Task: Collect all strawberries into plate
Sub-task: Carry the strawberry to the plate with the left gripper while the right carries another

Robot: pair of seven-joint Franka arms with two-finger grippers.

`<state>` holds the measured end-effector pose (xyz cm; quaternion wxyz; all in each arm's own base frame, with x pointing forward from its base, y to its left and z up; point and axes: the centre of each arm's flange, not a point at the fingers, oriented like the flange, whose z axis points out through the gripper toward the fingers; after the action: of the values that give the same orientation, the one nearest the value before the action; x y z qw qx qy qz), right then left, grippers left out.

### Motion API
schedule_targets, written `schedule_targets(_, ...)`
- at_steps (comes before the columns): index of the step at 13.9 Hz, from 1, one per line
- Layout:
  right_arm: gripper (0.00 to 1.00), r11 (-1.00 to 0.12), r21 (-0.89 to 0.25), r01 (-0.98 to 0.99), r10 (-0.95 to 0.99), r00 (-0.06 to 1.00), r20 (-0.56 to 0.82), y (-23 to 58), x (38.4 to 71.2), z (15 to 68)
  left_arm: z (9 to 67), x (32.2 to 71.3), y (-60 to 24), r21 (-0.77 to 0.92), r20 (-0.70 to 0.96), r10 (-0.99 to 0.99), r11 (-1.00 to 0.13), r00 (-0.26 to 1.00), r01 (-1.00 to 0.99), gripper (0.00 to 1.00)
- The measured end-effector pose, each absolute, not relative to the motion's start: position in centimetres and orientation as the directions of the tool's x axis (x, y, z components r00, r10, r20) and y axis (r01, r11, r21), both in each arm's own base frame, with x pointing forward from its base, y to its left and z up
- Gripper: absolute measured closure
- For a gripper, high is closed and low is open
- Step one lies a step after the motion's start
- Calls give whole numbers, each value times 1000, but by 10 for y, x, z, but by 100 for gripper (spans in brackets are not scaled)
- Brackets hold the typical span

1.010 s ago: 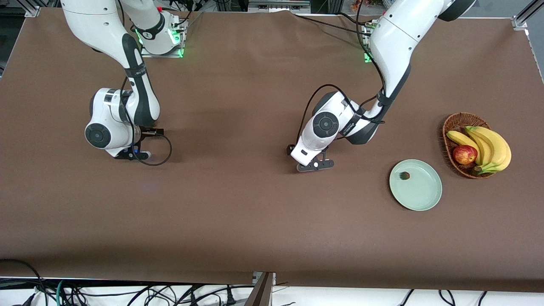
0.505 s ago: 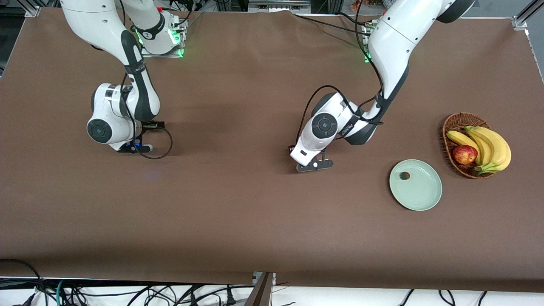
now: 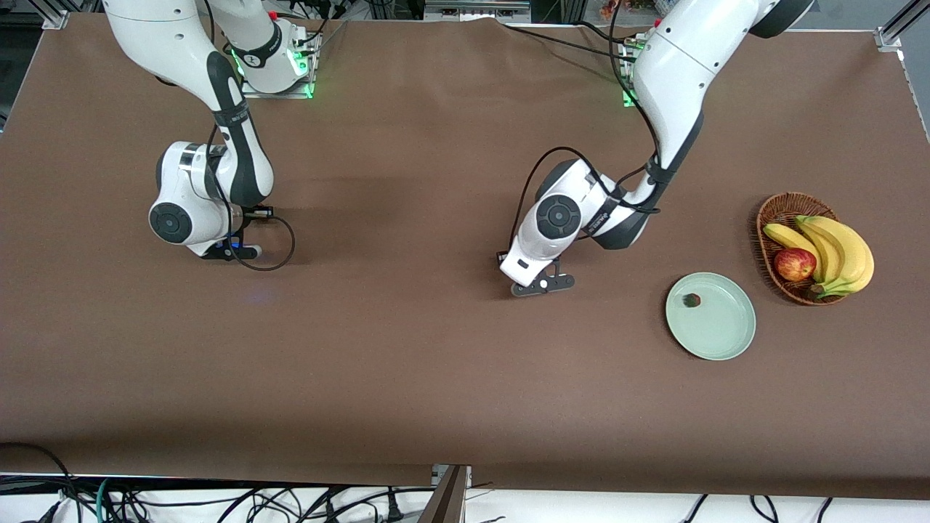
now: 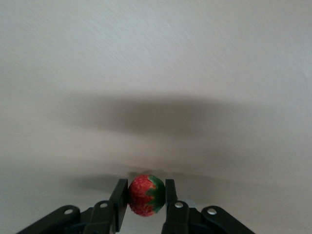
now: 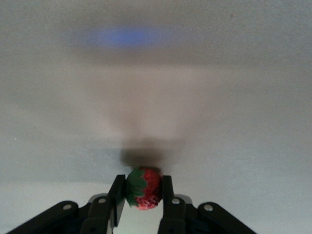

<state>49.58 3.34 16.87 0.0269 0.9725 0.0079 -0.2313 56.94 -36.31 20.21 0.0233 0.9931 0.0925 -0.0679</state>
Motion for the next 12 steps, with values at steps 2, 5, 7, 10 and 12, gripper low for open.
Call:
schedule_targets(2,66,-999,43,28,7,903,-429,36,502,174,232,594,-319,14,-150,133,-991,980,137,65)
schedule_targets(5,66,-1000,-31,2,13,937,-348,71,532,196,270,627,-217,1,-199,15,-1000,980,15,65)
schedule_targets(7,66,-996,-90,-31,-2,952,-305,116,550,207,278,645,-143,32,-207,-80,-997,975,-75,65)
schedule_targets(10,66,-986,-93,-141,-110,952,-285,203,565,214,277,658,-50,83,-194,-198,-979,961,-185,65)
schedule_targets(12,66,-967,-92,-239,-206,939,-277,275,568,220,276,660,-14,103,-182,-244,-968,953,-228,65)
